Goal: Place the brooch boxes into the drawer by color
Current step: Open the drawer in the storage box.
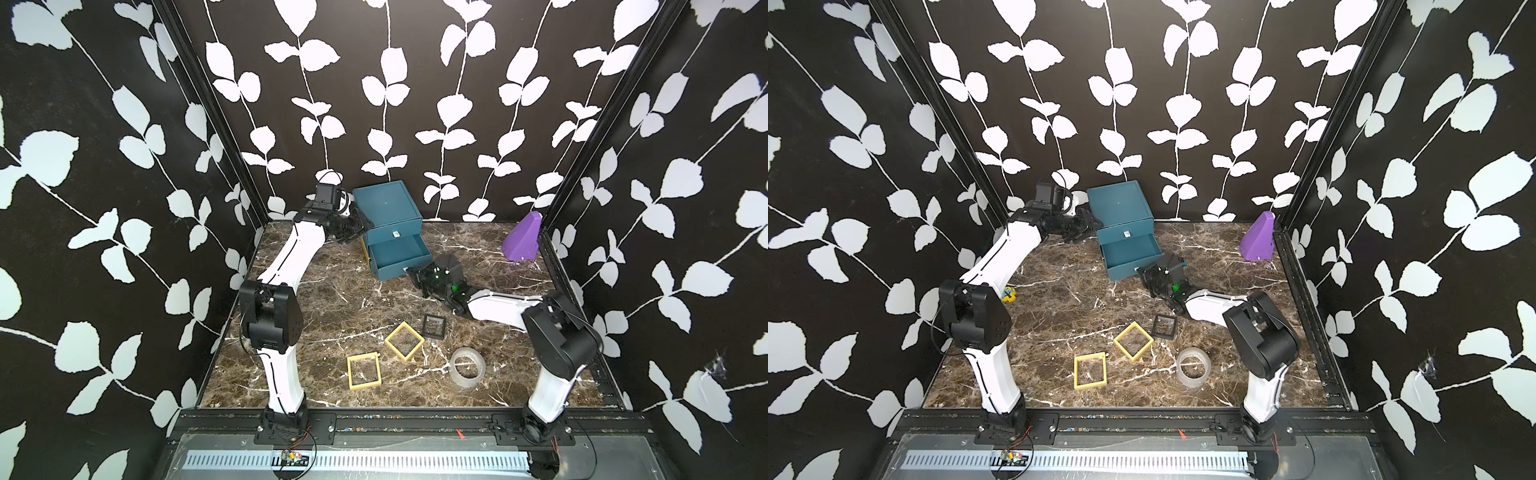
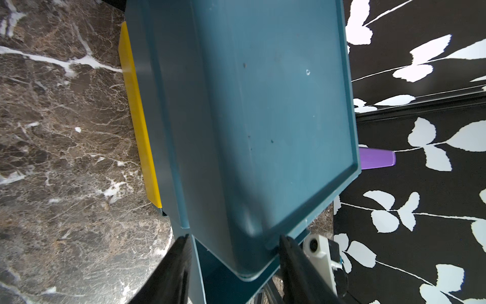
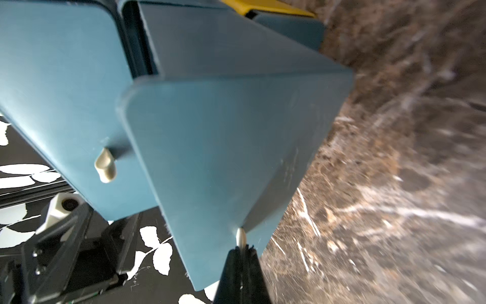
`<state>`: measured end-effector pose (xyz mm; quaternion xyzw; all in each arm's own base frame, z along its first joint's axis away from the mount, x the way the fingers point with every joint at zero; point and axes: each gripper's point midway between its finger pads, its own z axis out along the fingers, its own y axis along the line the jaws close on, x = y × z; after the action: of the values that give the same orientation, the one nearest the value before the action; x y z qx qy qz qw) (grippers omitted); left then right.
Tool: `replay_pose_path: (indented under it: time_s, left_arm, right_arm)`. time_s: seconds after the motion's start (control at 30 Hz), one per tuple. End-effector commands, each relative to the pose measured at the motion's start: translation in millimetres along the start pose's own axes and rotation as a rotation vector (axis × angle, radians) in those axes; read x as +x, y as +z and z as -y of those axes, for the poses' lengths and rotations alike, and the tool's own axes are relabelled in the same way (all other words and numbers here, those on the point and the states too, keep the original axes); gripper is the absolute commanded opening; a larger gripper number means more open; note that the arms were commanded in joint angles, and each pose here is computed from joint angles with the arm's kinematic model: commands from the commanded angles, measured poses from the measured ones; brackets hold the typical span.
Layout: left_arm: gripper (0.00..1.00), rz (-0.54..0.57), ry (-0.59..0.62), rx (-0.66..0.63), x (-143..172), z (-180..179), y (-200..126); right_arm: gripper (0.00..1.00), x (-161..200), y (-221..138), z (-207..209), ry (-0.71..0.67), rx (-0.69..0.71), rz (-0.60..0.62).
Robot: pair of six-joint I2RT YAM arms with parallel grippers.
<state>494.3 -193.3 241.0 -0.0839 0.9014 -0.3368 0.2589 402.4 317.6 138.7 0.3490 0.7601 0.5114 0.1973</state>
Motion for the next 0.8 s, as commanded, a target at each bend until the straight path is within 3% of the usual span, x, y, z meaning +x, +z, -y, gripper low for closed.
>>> replay_pose_path:
  time_s: [0.0,0.77]
  left_arm:
    - [0.51,0.019,0.023,0.016,-8,6,-6]
    - [0.5,0.015,0.031,0.025,-7,10,-9]
  right_arm:
    - [0.0,9,-14,2,0.093,0.013,-0.021]
    - [0.0,24,-40,21,0.101,0.106,-0.006]
